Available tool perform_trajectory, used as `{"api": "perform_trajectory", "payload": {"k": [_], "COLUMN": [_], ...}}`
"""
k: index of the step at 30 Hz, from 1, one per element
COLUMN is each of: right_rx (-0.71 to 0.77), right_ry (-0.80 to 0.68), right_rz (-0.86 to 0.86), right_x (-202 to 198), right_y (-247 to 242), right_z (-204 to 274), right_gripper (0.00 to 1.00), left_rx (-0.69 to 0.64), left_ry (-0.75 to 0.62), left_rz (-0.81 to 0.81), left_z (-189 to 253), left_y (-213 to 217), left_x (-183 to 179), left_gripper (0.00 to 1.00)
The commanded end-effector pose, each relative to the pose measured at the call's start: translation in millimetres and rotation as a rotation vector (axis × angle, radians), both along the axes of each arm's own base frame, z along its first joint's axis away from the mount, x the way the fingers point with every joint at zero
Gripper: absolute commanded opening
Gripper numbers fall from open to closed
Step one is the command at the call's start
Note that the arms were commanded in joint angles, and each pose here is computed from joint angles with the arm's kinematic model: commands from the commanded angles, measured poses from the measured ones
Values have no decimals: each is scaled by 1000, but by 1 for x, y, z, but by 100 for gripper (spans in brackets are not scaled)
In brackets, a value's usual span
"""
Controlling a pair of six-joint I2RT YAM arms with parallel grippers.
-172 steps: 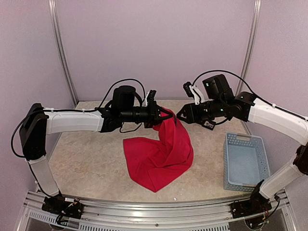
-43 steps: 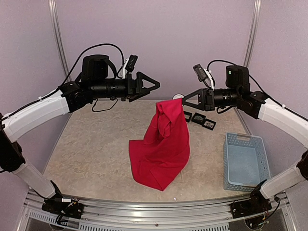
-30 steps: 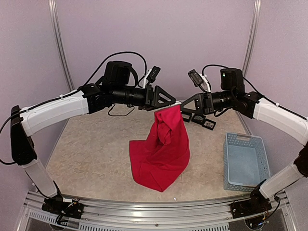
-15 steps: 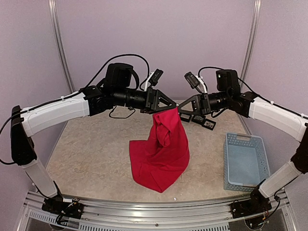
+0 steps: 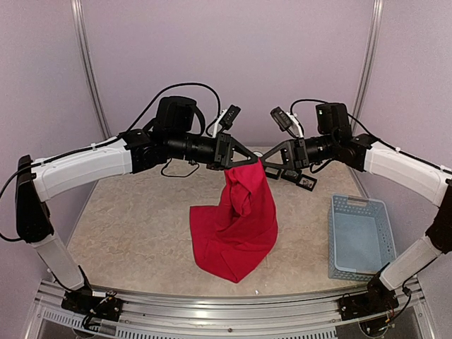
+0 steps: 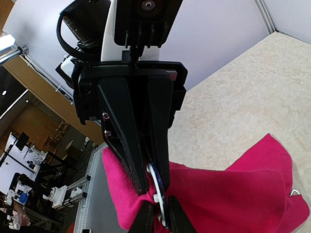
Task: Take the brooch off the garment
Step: Pass from the right arm to the left, then pass from the left arm to the right
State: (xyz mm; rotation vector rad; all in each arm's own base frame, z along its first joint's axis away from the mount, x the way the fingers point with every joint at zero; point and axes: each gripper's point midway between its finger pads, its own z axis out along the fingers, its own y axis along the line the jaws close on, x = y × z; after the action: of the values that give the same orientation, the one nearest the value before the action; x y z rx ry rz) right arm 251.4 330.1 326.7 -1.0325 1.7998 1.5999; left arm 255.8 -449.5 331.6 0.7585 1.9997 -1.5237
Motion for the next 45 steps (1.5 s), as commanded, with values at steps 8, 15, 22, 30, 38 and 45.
{"api": "perform_trajectory", "payload": {"k": [8,15,22,30,38,45], "right_rx": [-1,-21,-18,-1,7,23], "right_ry": [-102,-81,-38,-5,7,11], "right_rz": [-91,-154,-150,-72,-59,-58], "right_x": [1,2,5,2,8,9], "right_y": [-11,-17,-14,-7,-2,-1], "right_z": [16,3,-7,-8,-8,-6], "right_gripper": [44,47,39,29,15,11], "left_rx": [-10,-12,-15,-12,-18,-16], "left_ry": [-18,-24,-23,-19,-14,-9], "left_rz": [44,39,27,25,14,10], "left_z": [9,10,11,9,7,6], "left_y": [11,12,12,11,6,5], "left_x": [-4,-5,-7,-7,-6,-5], "left_gripper": [0,0,0,0,0,0]}}
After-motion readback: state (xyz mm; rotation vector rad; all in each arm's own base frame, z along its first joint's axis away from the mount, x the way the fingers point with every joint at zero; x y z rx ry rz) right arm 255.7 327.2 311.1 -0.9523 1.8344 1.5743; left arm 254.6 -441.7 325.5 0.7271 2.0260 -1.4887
